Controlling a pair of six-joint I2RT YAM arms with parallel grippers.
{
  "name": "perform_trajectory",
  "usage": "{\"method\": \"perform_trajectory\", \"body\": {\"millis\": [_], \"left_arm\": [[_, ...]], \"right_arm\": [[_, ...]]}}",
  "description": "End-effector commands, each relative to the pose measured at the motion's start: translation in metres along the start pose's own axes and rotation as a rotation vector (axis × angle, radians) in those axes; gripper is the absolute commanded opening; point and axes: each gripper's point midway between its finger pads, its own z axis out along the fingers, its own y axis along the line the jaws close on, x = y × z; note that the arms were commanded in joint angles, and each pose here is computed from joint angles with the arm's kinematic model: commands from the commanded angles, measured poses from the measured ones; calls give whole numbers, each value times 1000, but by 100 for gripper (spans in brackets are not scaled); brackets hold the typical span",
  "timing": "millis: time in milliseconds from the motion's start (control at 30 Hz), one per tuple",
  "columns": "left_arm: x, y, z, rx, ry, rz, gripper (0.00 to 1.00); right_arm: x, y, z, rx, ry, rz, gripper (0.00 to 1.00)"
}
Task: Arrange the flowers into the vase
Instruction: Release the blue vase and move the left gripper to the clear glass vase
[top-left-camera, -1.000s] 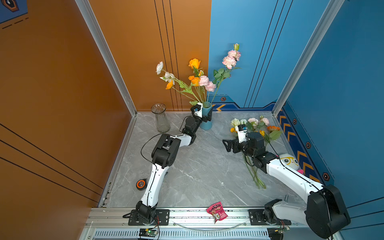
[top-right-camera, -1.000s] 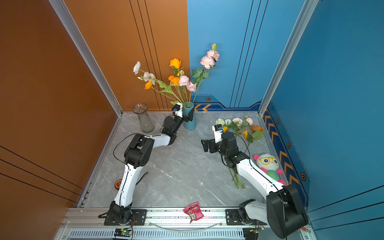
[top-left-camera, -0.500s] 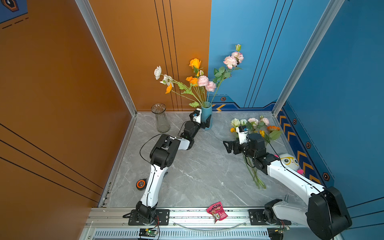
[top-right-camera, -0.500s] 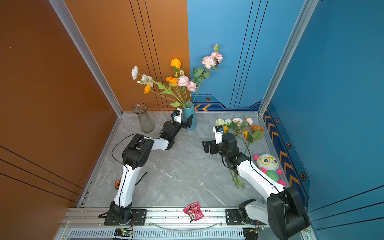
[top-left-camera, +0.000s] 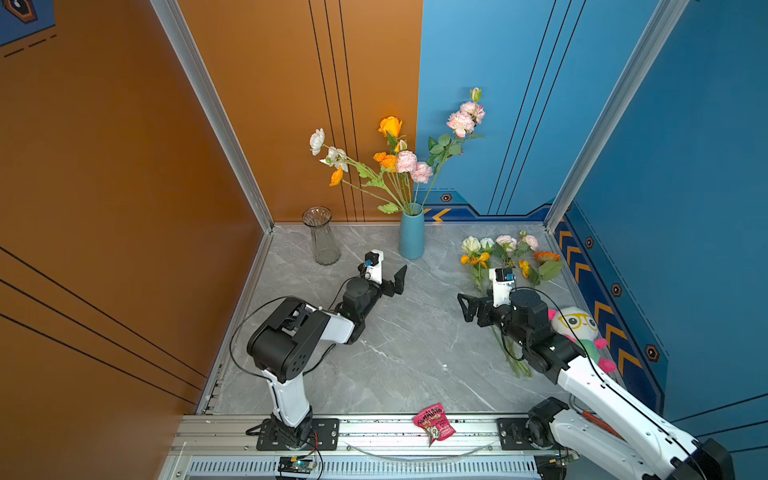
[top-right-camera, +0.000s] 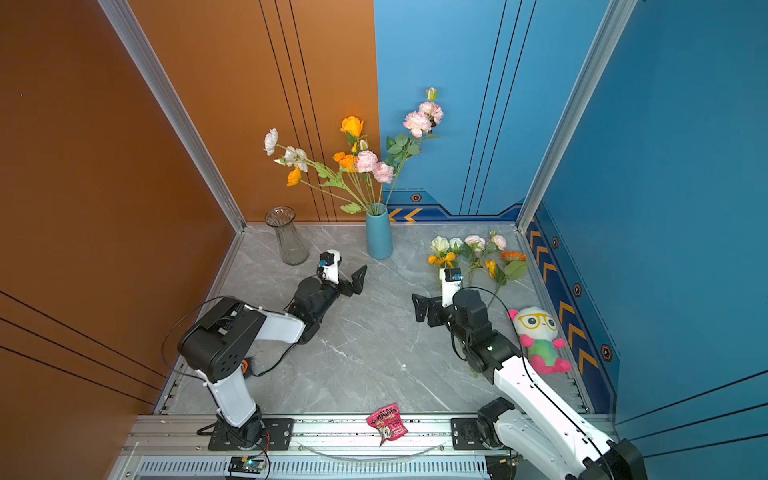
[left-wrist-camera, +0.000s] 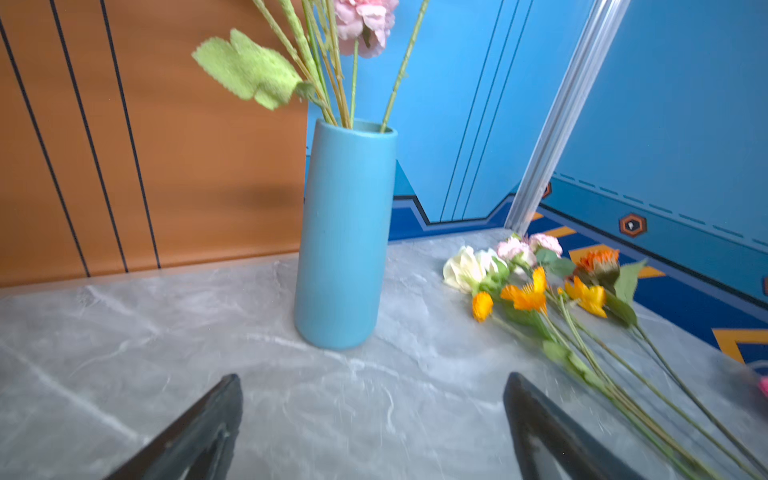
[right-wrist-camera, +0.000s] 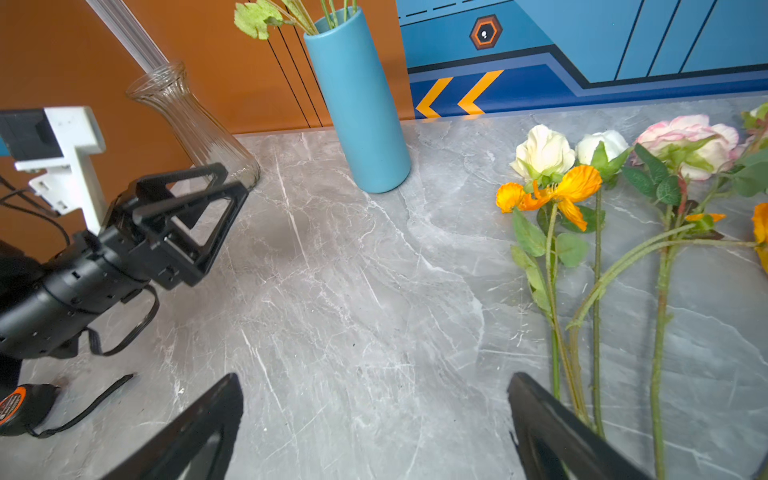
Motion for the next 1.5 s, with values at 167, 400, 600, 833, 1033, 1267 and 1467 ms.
{"method": "perform_trajectory", "body": {"millis": [167, 400, 600, 833, 1033, 1267, 1467], "left_arm": [[8, 7, -73, -92, 285, 257, 98], [-25, 91, -109, -392, 303, 275, 98], [-44, 144, -100, -457, 196, 166, 98], [-61, 197, -75, -542, 126, 145, 98], [-74, 223, -43, -488, 92, 140, 98], [-72, 246, -11, -447, 23, 109, 98], [-67, 264, 11, -462, 16, 116, 99]], "right_arm": [[27, 5, 0, 27, 56, -1, 100], [2, 59, 14, -71, 8, -43, 100], [-17, 118, 21, -173, -5, -92, 100], [-18, 147, 37, -263, 13, -120, 100], [2, 168, 59, -351, 38, -145, 100], [19, 185, 79, -434, 64, -147, 100], [29, 191, 89, -467, 87, -134, 100]]}}
